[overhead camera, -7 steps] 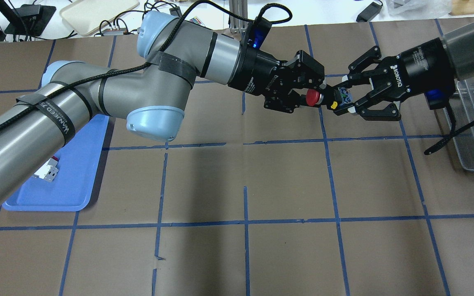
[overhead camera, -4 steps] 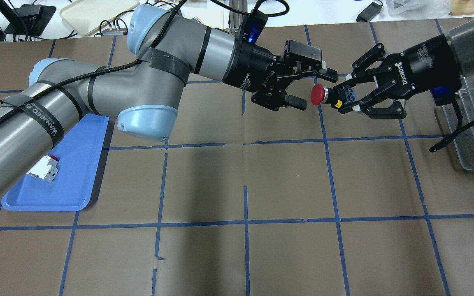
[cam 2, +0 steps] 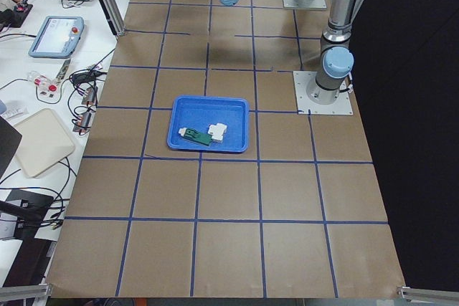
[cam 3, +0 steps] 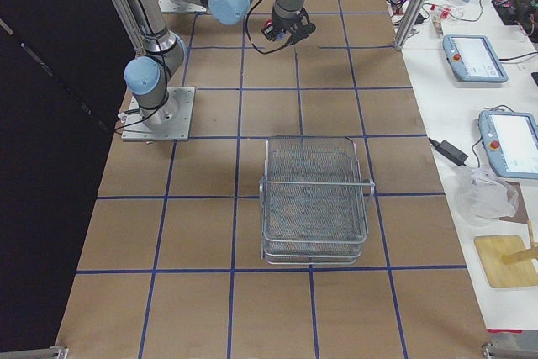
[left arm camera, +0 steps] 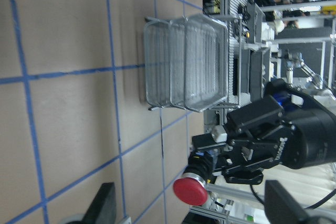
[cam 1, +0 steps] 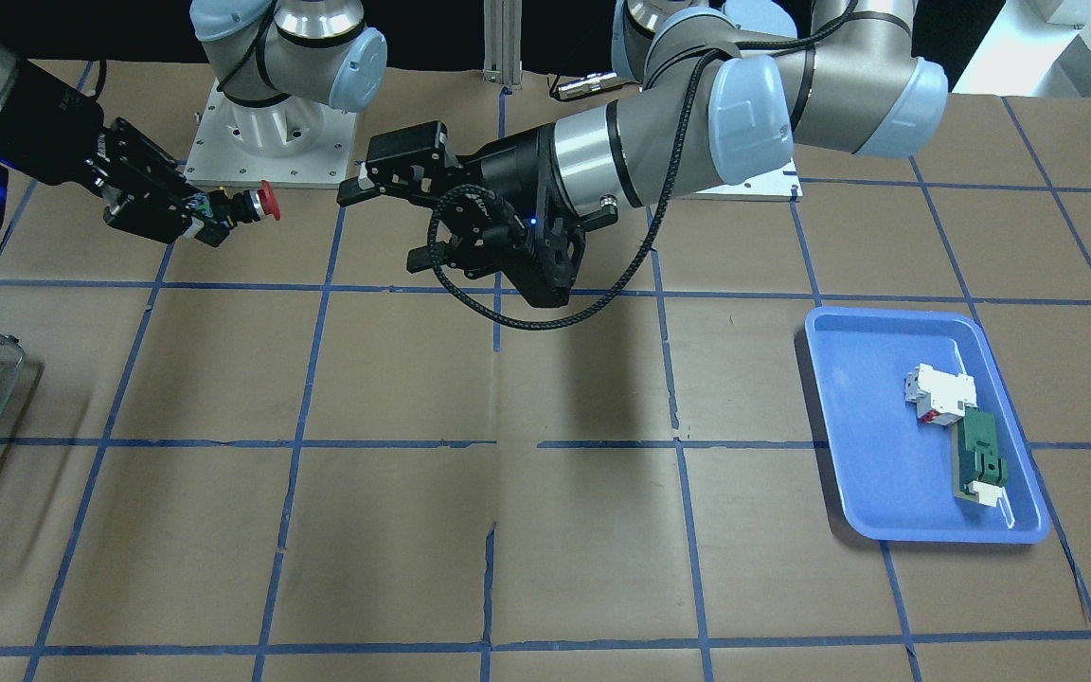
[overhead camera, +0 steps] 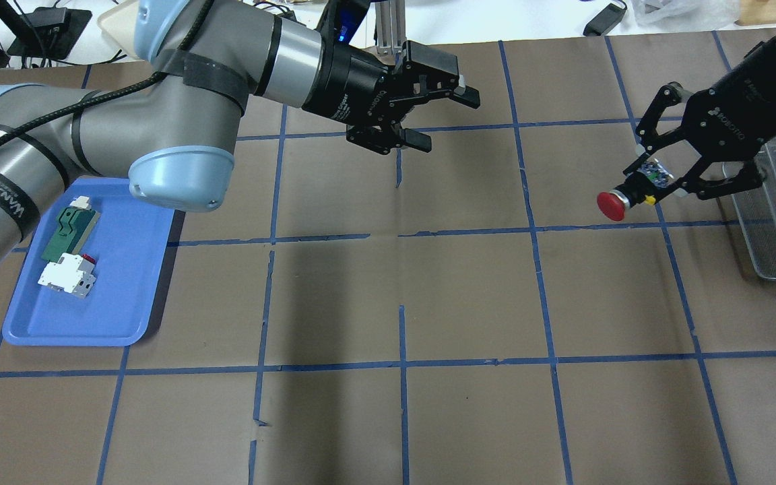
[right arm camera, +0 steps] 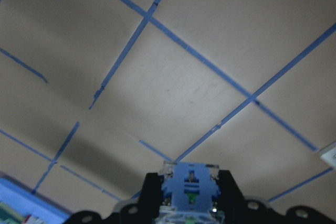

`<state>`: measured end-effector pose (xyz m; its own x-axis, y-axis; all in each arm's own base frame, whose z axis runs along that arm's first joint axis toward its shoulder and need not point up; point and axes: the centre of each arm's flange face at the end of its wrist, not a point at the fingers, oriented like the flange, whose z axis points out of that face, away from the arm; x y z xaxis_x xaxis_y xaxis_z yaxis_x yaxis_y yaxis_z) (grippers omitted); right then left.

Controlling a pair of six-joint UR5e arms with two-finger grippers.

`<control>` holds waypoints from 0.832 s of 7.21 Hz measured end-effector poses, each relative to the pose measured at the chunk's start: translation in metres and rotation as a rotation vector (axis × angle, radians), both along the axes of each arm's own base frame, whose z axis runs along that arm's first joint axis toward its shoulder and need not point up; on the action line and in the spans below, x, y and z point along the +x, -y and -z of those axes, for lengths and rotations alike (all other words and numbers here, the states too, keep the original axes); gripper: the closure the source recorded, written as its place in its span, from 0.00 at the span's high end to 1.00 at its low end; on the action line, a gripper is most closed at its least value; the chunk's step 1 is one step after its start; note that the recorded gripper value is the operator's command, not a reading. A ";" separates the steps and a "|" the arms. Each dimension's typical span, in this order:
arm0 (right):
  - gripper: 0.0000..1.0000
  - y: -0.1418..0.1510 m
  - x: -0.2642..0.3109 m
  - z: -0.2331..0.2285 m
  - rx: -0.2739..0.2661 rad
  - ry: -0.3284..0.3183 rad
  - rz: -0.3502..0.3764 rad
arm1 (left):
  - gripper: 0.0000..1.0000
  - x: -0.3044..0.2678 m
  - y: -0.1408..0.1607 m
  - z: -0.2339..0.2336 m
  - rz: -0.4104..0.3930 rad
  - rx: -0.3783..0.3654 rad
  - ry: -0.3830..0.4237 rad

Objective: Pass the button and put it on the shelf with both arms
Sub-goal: 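Carry the button to the wire basket shelf while the left arm withdraws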

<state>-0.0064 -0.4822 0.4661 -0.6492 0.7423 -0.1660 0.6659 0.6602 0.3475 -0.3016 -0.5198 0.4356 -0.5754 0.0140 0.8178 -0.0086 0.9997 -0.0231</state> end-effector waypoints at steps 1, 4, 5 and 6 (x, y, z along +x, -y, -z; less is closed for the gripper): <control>0.09 0.016 -0.022 -0.010 -0.025 -0.094 -0.139 | 1.00 0.008 -0.004 -0.005 -0.011 -0.008 0.103; 0.08 0.058 -0.146 -0.005 -0.032 -0.213 -0.485 | 1.00 0.037 -0.033 -0.027 -0.012 -0.001 0.452; 0.08 0.064 -0.185 0.008 -0.037 -0.219 -0.562 | 1.00 0.051 -0.046 -0.030 -0.006 0.003 0.598; 0.09 0.071 -0.217 0.025 -0.036 -0.232 -0.614 | 1.00 0.067 -0.055 -0.033 -0.003 -0.014 0.748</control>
<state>-0.2238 -0.5533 0.4413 -0.9751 0.2216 0.0117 0.2190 0.9527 0.2106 -0.2341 -0.4644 0.4687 -0.9780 0.0191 0.2078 0.0118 0.9993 -0.0367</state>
